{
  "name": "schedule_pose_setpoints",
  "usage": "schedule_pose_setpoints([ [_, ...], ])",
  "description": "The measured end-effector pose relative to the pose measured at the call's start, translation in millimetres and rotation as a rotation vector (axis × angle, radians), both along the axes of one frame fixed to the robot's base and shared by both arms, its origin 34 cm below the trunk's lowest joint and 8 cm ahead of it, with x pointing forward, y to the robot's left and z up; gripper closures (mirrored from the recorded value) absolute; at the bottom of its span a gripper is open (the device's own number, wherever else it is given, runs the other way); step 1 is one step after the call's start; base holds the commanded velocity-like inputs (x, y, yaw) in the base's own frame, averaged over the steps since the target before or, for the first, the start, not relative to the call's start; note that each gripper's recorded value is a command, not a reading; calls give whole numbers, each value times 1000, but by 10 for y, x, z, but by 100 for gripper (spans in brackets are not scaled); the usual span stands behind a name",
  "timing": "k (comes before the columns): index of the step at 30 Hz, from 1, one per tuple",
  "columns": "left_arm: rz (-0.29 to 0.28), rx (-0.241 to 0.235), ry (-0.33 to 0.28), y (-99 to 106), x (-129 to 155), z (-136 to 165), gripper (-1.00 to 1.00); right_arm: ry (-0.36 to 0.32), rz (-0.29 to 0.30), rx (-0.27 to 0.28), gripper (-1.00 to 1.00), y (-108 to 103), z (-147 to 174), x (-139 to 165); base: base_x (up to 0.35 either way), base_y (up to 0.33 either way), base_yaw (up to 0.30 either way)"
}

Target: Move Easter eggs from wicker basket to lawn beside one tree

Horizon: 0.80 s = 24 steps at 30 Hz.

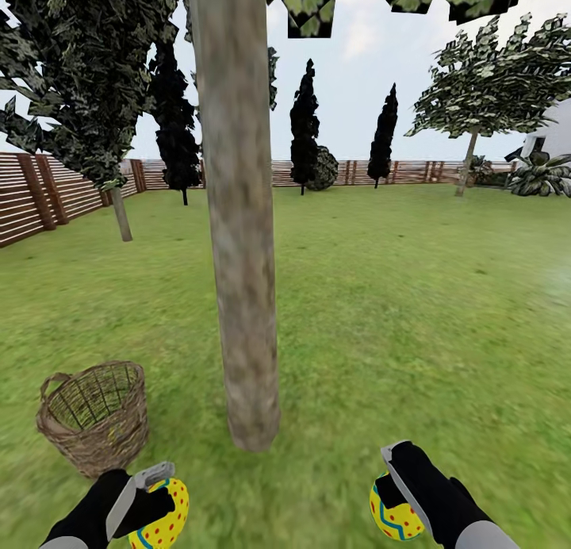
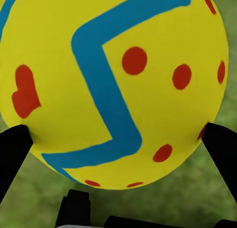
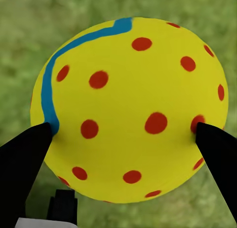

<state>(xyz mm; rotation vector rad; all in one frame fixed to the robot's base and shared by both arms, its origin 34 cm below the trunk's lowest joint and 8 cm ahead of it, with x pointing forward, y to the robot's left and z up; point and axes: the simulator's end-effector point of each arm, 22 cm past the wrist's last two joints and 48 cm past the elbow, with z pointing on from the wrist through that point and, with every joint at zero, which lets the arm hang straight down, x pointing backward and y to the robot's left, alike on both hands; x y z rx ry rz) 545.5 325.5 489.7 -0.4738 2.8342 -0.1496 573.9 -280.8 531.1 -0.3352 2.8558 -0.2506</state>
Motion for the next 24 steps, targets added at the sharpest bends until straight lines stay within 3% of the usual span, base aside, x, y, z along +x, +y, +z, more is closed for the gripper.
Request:
schedule_pose_setpoints([
  [8,2,2,-1,24,-21,-154,100,0,0,-1,100,-2,-159,-23,0,0,0],
  [9,8,9,-3,92,-24,-165,100,0,-2,-2,100,-20,-177,-26,0,0,0],
  [11,33,55,-3,510,-55,-149,100,0,-21,-20,100,-224,-207,-37,0,0,0],
  [13,52,77,-8,752,-69,-138,100,0,-37,-25,100,-356,-237,-49,0,0,0],
  [24,51,76,-7,743,-109,-367,100,-2,-41,-28,100,-396,-454,-83,0,0,0],
])
